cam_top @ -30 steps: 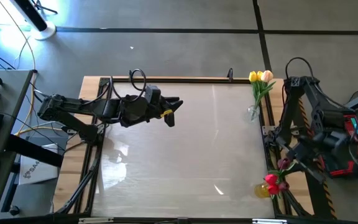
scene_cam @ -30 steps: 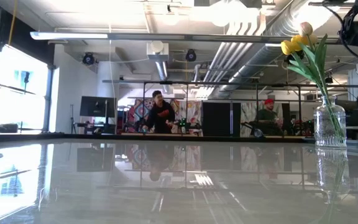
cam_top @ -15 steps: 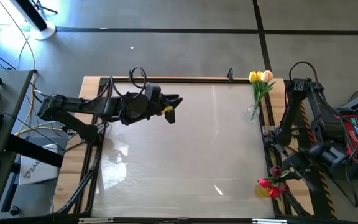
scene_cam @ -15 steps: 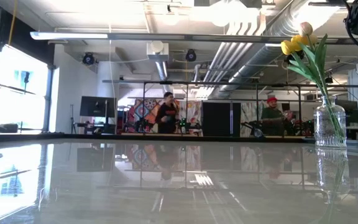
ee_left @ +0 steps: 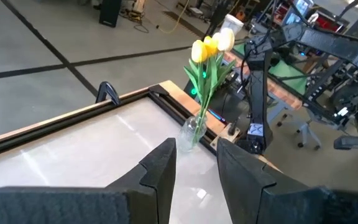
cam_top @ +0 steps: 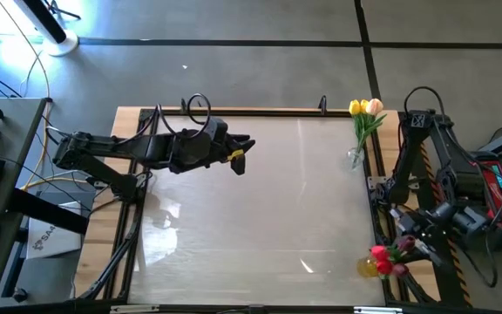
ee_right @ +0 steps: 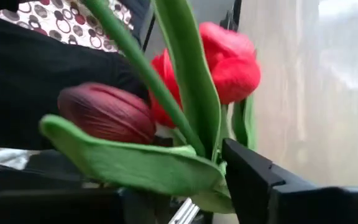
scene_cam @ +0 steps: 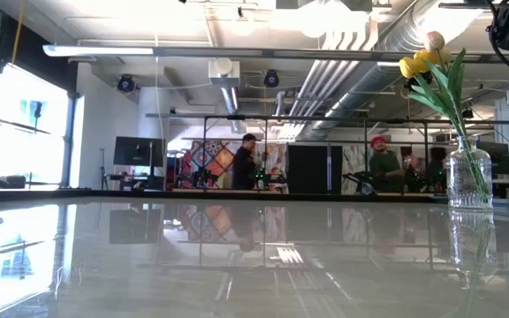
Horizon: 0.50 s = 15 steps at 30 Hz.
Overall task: Sort flowers into vase by color
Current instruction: Put the dark red tulip into the yellow vase
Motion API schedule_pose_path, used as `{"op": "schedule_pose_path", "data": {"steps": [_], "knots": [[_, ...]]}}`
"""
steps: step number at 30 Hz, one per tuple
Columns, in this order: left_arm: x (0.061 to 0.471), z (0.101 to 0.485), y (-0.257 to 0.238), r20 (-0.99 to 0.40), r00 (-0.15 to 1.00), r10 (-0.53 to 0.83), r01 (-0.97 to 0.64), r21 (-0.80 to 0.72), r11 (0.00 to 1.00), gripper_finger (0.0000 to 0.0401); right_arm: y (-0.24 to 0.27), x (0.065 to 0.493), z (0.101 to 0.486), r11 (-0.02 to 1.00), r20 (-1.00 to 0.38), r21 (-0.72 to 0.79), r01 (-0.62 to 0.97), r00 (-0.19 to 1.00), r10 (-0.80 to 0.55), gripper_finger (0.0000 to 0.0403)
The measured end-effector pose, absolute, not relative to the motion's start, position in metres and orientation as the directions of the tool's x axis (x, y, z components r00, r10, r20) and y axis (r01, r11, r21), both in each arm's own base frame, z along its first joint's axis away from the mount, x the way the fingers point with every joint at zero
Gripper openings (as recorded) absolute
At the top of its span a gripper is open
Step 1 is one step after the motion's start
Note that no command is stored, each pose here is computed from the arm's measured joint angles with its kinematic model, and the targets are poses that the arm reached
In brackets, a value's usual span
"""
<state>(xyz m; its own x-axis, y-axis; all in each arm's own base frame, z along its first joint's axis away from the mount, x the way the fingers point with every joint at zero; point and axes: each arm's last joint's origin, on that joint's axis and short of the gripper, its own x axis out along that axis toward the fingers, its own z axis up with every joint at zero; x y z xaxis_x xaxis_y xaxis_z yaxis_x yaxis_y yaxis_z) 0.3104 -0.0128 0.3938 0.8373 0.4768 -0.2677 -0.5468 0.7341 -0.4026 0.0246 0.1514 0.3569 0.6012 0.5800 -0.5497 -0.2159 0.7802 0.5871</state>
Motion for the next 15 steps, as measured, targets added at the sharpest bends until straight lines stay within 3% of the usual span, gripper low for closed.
{"op": "schedule_pose_path", "data": {"steps": [8, 15], "knots": [[0.312, 0.391, -0.015, -0.279, 0.836, 0.472, -0.547, -0.378, 0.747, 0.0103, 0.148, 0.021, 0.375, 0.686, -0.564, 0.718, -0.115, 0.48, 0.671, 0.0129], [0.316, 0.385, -0.018, -0.303, 0.834, 0.461, -0.549, -0.36, 0.754, 0.0103, 0.136, 0.02, 0.402, 0.644, -0.527, 0.757, -0.106, 0.483, 0.699, 0.0128]]}}
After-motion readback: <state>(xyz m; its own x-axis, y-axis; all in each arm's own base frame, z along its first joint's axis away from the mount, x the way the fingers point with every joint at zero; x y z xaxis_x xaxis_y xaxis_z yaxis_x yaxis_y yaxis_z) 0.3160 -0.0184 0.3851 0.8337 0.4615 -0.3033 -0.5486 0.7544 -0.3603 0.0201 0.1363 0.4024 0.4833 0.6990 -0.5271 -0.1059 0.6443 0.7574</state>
